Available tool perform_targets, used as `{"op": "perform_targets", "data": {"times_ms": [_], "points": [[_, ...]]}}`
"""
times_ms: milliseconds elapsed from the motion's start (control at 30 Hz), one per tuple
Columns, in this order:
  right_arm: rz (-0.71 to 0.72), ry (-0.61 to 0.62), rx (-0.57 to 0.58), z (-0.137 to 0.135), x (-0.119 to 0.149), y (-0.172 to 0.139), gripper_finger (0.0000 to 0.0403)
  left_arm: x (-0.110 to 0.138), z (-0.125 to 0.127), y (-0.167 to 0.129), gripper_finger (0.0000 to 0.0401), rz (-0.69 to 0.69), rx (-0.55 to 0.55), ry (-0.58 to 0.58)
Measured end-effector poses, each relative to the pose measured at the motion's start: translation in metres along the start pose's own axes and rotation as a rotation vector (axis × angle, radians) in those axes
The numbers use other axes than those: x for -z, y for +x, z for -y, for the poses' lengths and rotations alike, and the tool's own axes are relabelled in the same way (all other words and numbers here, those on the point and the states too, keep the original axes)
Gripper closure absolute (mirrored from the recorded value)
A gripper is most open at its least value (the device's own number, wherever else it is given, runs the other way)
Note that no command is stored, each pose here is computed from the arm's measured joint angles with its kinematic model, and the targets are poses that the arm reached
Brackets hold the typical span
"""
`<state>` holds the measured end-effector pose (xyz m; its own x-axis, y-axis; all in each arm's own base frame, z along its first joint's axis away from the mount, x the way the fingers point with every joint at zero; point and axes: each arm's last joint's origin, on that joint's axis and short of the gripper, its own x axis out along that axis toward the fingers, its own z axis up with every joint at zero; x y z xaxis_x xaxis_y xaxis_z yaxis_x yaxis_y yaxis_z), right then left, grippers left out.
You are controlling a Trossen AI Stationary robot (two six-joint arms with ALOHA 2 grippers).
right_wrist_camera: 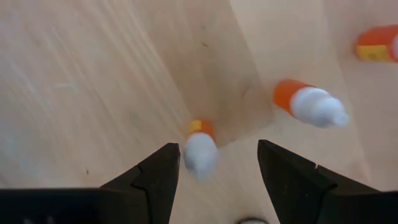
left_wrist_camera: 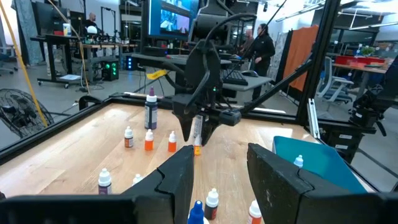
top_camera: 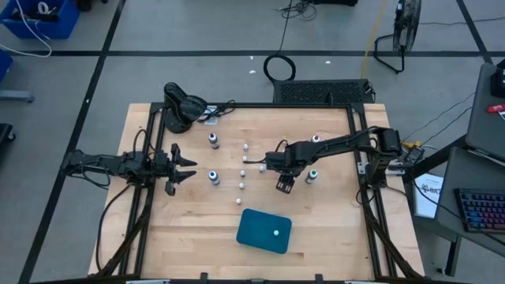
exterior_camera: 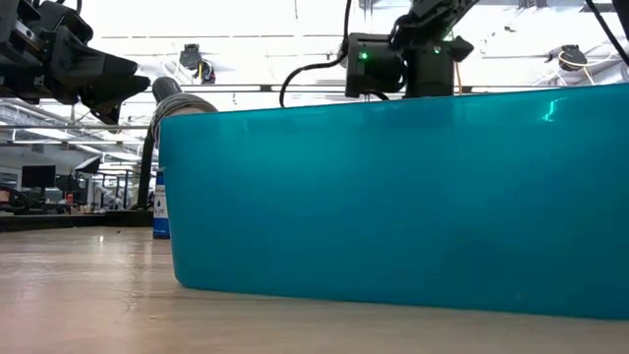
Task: Pick & Place food coloring
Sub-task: Put the small yellow coloring bottle into the blue bin
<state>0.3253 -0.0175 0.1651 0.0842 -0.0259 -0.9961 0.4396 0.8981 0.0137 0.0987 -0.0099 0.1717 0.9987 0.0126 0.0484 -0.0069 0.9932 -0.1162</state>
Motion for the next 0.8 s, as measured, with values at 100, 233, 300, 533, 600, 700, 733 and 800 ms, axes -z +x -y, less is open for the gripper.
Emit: {"op": "perform_targets", "data": {"times_ms": [100,233,300,533,600,700,733,800], "points": [[0.007,0.000,-0.004,0.000,0.002,0.005,0.0199,0.000,0.000,0.000,0.0249,0.000,0.000,0.000],[0.029,-0.010,-0.014,-0.003,0.005,0.011,0.0198,0.000,0.000,0.000,0.0249,0.000,0.000,0.000],[0.035,-0.016,-0.018,-0.005,0.006,0.013,0.0199,0.000,0.000,0.000,0.0249,0.000,0.000,0.000],[0.063,-0.018,-0.029,-0.007,0.006,0.016,0.0208,0.000,0.000,0.000,0.0249,0.000,0.000,0.000],[0.078,-0.014,-0.035,-0.008,0.005,0.016,0.0211,0.000,0.000,0.000,0.0249,0.000,0.000,0.000],[0.084,-0.011,-0.038,-0.008,0.004,0.015,0.0221,0.000,0.000,0.000,0.0249,0.000,0.000,0.000],[0.083,-0.013,-0.038,-0.008,0.004,0.015,0.0225,0.000,0.000,0.000,0.0249,0.000,0.000,0.000],[0.082,-0.012,-0.037,-0.008,0.004,0.016,0.0233,0.000,0.000,0.000,0.0249,0.000,0.000,0.000]]}}
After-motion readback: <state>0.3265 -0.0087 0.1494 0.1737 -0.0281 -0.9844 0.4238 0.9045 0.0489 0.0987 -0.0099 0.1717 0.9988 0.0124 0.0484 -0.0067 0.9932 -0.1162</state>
